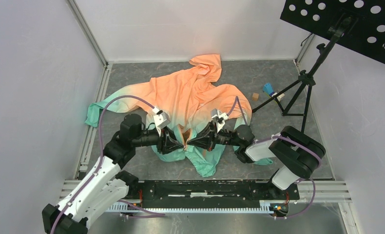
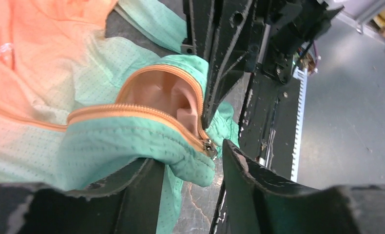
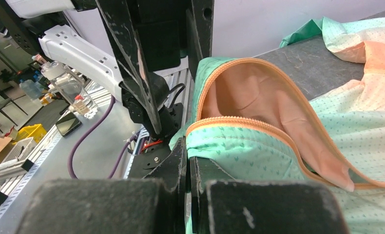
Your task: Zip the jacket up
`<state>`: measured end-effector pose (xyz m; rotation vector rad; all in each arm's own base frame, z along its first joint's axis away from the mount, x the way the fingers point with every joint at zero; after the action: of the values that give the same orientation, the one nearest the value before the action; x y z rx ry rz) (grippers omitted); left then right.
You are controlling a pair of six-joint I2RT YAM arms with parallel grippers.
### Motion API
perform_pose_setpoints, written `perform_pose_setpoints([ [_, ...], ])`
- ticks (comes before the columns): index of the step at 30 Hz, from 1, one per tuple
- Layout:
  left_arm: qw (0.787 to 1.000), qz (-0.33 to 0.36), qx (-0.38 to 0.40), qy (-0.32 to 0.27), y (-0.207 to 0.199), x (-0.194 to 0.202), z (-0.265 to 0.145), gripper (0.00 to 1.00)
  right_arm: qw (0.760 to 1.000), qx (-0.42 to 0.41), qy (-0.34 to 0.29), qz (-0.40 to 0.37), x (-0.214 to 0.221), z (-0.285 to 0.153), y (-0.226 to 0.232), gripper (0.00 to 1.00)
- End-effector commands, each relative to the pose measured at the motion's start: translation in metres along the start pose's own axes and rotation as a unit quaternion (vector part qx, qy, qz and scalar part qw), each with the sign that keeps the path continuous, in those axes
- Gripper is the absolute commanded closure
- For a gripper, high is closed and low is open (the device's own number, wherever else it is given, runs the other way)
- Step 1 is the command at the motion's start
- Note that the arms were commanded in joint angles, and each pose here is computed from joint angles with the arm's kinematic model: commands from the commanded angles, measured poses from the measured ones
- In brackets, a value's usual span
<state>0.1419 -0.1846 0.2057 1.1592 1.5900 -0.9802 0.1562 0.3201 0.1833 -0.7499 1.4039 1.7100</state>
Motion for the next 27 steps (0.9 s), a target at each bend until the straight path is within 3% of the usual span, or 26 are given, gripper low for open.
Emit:
perform_pose_setpoints([
  [1,0.996,-0.036,-0.065,-0.046,0.004,-0.035,-0.010,0.45,0.965,-0.130,-0.139,-0.182,-0.065,0.001,0.056,1.00],
  [5,0.985,-0.108,-0.111,-0.077,0.002,-0.045,-0.020,0.38,0.965,-0.128,-0.139,-0.181,-0.064,0.002,0.054,1.00],
  [9,0.943,-0.254,-0.173,-0.126,0.002,-0.043,-0.030,0.33,0.965,-0.127,-0.140,-0.183,-0.064,0.003,0.053,1.00],
  [10,0.928,-0.296,-0.173,-0.144,-0.001,-0.043,-0.031,0.23,0.965,-0.126,-0.141,-0.183,-0.065,0.003,0.053,1.00],
  [11,0.914,-0.331,-0.174,-0.156,-0.003,-0.039,-0.031,0.02,0.965,-0.126,-0.141,-0.183,-0.065,0.003,0.053,1.00],
  [12,0.894,-0.373,-0.191,-0.161,-0.002,-0.034,-0.034,0.00,0.965,-0.127,-0.140,-0.183,-0.064,0.003,0.053,1.00],
  [15,0.835,-0.465,-0.228,-0.189,-0.004,-0.013,-0.044,0.00,0.965,-0.126,-0.140,-0.184,-0.065,0.003,0.052,1.00],
  [19,0.794,-0.509,-0.234,-0.237,-0.003,0.002,-0.049,0.07,0.964,-0.129,-0.140,-0.184,-0.065,0.003,0.054,1.00],
  [24,0.787,-0.534,-0.213,-0.224,-0.007,0.006,-0.042,0.06,0.964,-0.128,-0.142,-0.186,-0.066,0.002,0.055,1.00],
  [26,0.782,-0.559,-0.181,-0.208,-0.008,0.008,-0.030,0.15,0.964,-0.129,-0.142,-0.185,-0.066,0.003,0.054,1.00],
  [27,0.779,-0.571,-0.159,-0.202,-0.009,0.007,-0.024,0.27,0.964,-0.129,-0.142,-0.185,-0.066,0.003,0.054,1.00],
])
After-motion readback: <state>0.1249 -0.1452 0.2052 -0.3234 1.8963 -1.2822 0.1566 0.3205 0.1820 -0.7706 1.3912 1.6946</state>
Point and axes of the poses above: each gripper's point midway between its finger pads, its own z axis out along the fingers, its own y axis along the line the jaws close on, x = y × z, the point moved 4 cm from there along -z, back along the fingers, and after that the axes turned 10 degrees about z, right-handed, at the moved point
